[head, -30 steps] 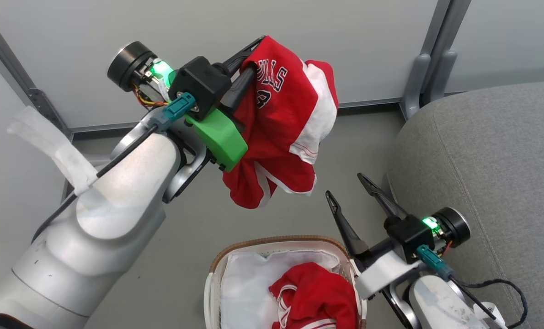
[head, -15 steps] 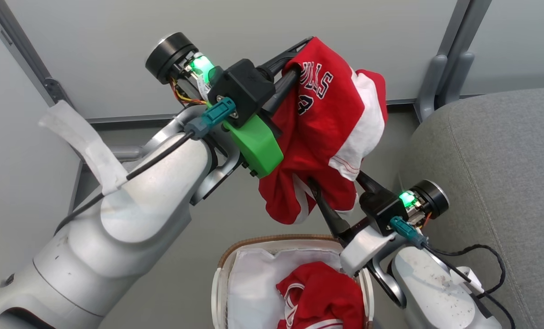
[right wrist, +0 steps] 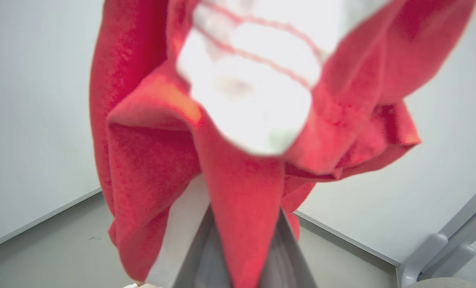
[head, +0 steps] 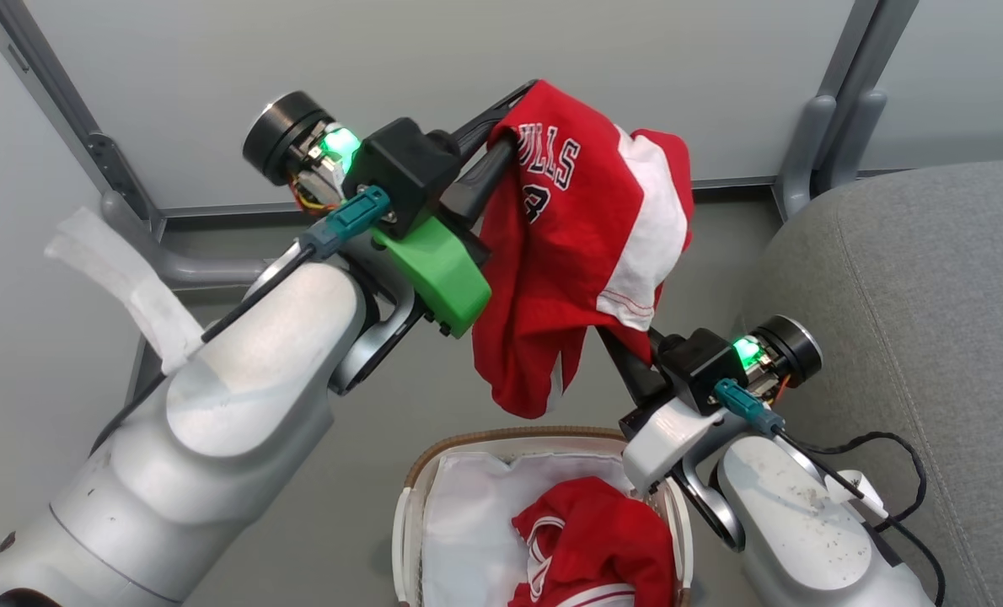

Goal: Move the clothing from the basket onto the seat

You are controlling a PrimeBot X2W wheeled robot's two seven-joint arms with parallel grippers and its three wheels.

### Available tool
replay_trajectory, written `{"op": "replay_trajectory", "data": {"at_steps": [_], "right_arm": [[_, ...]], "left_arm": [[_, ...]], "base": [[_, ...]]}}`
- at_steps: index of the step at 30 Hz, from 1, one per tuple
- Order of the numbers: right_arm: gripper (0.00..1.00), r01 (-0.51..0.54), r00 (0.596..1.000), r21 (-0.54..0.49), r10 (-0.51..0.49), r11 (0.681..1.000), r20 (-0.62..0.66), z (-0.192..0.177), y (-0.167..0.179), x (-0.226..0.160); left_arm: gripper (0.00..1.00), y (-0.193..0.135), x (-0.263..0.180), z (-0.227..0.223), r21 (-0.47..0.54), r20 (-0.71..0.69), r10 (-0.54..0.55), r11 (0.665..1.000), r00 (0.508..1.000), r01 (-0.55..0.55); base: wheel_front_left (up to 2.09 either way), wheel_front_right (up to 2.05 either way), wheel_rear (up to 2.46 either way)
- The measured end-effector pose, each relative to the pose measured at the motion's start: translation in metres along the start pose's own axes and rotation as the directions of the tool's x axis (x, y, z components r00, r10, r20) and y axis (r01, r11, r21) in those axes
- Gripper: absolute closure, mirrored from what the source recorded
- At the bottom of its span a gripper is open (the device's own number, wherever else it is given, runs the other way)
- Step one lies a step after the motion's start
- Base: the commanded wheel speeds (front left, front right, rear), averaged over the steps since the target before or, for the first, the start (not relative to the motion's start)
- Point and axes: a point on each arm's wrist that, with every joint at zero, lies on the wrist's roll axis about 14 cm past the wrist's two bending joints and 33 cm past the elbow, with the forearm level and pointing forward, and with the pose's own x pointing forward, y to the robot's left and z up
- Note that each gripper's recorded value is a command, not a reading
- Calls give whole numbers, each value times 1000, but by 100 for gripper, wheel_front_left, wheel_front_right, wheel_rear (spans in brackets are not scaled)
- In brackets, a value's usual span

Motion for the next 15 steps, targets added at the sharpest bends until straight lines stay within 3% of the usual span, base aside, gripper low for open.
{"op": "replay_trajectory", "data": {"at_steps": [3,4,6,7,8,15], "right_arm": [[100,25,1000,3,-25,1000,12,2,-7,-3],[100,33,999,5,-33,999,15,3,-9,-4],[100,56,998,12,-56,998,24,5,-15,-8],[100,68,997,14,-68,998,30,6,-18,-9],[100,77,996,15,-78,997,36,8,-21,-11],[100,146,986,17,-147,989,83,23,-40,-20]], "left_arm": [[100,8,-8,-24,-40,-40,40,998,998,-42],[93,10,-10,-30,-54,-50,51,997,997,-54],[53,10,-15,-46,-92,-68,72,993,995,-78],[5,9,-18,-53,-109,-79,78,990,994,-86],[0,7,-20,-59,-123,-86,82,988,993,-92],[0,-12,-38,-99,-245,-147,118,957,982,-152]], "base": [[0,0,0],[0,0,0],[0,0,0],[0,0,0],[0,0,0],[0,0,0]]}}
